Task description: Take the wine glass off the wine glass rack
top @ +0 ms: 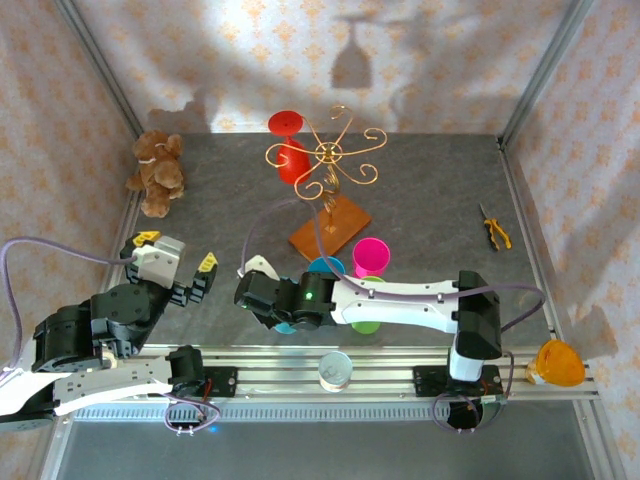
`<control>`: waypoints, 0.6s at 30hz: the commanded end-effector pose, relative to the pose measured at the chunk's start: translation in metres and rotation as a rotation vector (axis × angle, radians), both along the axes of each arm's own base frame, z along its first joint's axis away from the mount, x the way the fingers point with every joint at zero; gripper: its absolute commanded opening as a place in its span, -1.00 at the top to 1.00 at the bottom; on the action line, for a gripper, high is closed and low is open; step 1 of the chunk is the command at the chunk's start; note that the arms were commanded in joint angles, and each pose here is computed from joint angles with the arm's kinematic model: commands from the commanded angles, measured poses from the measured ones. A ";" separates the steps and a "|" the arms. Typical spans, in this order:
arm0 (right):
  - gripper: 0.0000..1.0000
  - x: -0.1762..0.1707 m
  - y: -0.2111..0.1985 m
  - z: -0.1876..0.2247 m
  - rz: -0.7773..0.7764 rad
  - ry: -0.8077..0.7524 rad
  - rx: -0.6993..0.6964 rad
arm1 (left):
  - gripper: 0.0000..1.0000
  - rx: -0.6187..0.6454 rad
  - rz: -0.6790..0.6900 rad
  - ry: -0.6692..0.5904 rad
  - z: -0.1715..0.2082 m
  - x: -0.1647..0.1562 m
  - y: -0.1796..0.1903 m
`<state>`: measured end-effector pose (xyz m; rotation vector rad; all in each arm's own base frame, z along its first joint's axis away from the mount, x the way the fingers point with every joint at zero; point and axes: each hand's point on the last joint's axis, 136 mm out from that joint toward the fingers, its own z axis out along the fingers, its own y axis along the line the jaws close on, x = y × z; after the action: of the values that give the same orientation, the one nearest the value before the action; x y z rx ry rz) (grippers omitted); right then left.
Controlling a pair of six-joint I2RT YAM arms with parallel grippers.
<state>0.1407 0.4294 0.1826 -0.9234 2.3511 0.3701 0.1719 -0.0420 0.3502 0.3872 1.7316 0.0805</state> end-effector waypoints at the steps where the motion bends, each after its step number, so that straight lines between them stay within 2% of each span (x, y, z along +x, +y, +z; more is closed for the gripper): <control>1: 0.14 0.005 -0.010 0.040 -0.019 -0.065 0.052 | -0.99 -0.026 0.004 -0.006 0.006 0.002 -0.003; 8: 0.14 0.000 -0.029 0.077 -0.038 -0.061 0.137 | -0.99 -0.040 0.020 -0.008 0.011 0.005 -0.010; 18: 0.11 -0.002 -0.075 0.131 -0.091 -0.101 0.255 | -0.99 -0.101 0.029 0.006 0.026 0.025 -0.040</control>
<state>0.1358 0.3733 0.3054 -0.7432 2.1942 0.6002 0.1895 -0.0751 0.3598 0.3707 1.7499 0.0923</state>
